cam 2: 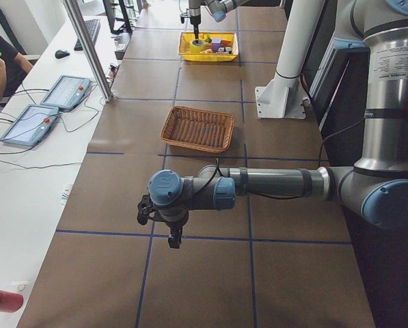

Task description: Move tape to another basket

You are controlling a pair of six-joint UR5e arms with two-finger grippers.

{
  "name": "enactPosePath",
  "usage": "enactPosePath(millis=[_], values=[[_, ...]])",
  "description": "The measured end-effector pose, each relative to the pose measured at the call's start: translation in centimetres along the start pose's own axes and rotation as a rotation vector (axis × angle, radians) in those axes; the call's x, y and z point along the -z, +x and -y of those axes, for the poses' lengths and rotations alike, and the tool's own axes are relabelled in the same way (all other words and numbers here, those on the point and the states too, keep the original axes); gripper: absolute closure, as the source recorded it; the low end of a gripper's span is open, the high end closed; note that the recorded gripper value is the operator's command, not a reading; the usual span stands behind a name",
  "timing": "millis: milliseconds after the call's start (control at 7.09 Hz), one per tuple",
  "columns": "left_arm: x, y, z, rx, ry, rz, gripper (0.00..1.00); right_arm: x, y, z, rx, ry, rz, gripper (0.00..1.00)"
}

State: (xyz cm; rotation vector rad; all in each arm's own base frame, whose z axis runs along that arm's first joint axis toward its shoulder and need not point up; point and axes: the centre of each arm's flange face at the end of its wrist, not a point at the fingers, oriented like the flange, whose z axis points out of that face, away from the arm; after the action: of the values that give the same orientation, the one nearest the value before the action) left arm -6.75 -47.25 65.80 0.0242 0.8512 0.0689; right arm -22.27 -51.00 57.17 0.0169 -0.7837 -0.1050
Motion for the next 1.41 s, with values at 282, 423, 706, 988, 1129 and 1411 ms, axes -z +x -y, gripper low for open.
enactPosePath(millis=[282, 423, 706, 988, 1129, 1411], values=[[0.0, 0.0, 0.0, -0.001, 0.001, 0.0, 0.0, -0.7, 0.2, 0.4, -0.005, -0.011, -0.006, 0.0], [0.0, 0.0, 0.0, -0.001, 0.001, 0.0, 0.0, -0.9, 0.1, 0.4, -0.005, -0.013, -0.007, 0.01], [0.0, 0.0, 0.0, -0.002, 0.001, -0.001, 0.0, -1.1, 0.0, 0.4, -0.004, -0.015, -0.008, 0.52], [0.1, 0.0, 0.0, -0.002, 0.003, -0.001, 0.0, -1.1, -0.2, 0.4, 0.002, -0.016, -0.008, 0.78], [0.1, -0.1, -0.1, -0.002, 0.004, -0.002, 0.0, -1.2, -0.4, 0.4, 0.009, -0.017, -0.006, 0.91], [0.3, 0.2, 0.0, -0.003, 0.006, -0.002, 0.0, -1.1, -0.9, 0.5, 0.02, -0.014, -0.002, 1.0]])
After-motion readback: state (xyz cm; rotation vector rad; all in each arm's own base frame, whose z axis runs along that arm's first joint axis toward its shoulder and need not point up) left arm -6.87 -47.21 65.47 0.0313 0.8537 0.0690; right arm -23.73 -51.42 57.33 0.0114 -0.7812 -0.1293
